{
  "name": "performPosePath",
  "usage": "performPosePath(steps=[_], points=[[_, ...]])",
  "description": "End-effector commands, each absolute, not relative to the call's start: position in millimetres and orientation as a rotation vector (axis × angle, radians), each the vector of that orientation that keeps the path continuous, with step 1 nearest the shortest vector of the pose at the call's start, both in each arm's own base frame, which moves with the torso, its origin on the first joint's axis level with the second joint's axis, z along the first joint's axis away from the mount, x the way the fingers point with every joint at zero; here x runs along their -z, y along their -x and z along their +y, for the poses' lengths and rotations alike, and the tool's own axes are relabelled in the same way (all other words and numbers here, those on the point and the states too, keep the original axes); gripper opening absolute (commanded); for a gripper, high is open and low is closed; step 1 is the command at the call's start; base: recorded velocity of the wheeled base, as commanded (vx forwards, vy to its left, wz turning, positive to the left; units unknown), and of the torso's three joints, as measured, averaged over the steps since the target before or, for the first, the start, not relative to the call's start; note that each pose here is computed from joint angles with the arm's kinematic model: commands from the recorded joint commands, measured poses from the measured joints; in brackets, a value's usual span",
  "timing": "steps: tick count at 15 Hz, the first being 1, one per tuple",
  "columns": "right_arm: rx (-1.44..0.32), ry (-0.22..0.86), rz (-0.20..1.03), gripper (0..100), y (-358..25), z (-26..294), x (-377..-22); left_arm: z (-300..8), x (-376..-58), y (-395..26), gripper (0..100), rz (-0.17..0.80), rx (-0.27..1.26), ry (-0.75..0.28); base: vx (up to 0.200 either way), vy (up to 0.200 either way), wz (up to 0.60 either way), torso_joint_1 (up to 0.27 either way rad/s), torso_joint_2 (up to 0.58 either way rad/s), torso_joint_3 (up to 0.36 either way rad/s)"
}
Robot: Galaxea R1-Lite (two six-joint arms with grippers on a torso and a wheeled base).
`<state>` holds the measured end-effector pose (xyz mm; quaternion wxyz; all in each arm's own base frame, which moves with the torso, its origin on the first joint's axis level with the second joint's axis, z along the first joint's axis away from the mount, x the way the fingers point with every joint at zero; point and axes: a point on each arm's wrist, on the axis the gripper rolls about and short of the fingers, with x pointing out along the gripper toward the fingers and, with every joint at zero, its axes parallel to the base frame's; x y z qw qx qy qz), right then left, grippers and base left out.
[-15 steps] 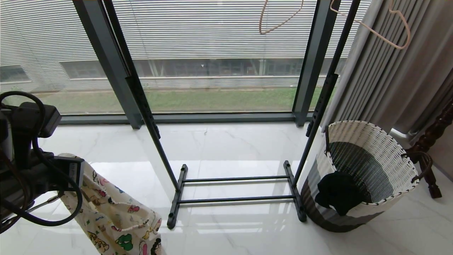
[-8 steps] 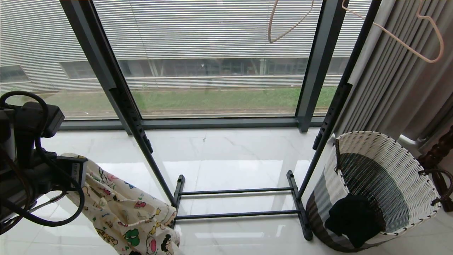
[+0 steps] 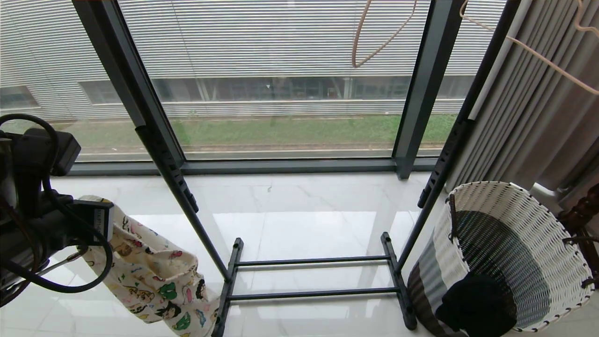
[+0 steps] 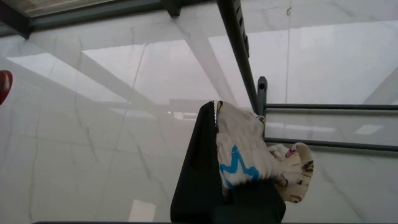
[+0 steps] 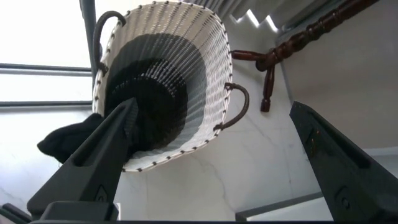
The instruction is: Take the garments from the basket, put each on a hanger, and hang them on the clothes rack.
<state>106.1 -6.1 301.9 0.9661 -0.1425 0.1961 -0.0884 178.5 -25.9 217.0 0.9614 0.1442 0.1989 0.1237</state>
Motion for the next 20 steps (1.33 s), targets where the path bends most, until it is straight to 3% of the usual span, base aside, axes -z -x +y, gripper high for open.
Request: performPosePath(steps=[1, 20], points=[[0.176, 0.288, 0.388, 100, -106.3, -5.8, -303.1, -25.9, -217.2, -178.6, 0, 0.402, -0.251, -0.291, 0.000, 0.000, 0.00, 0.032, -0.22, -0.212], [0.177, 0.272, 0.328, 100, -121.5, -5.4, -307.5, -25.5, -217.7, -178.0, 0, 0.399, -0.253, -0.290, 0.000, 0.000, 0.00, 0.185, -0.47, -0.282]])
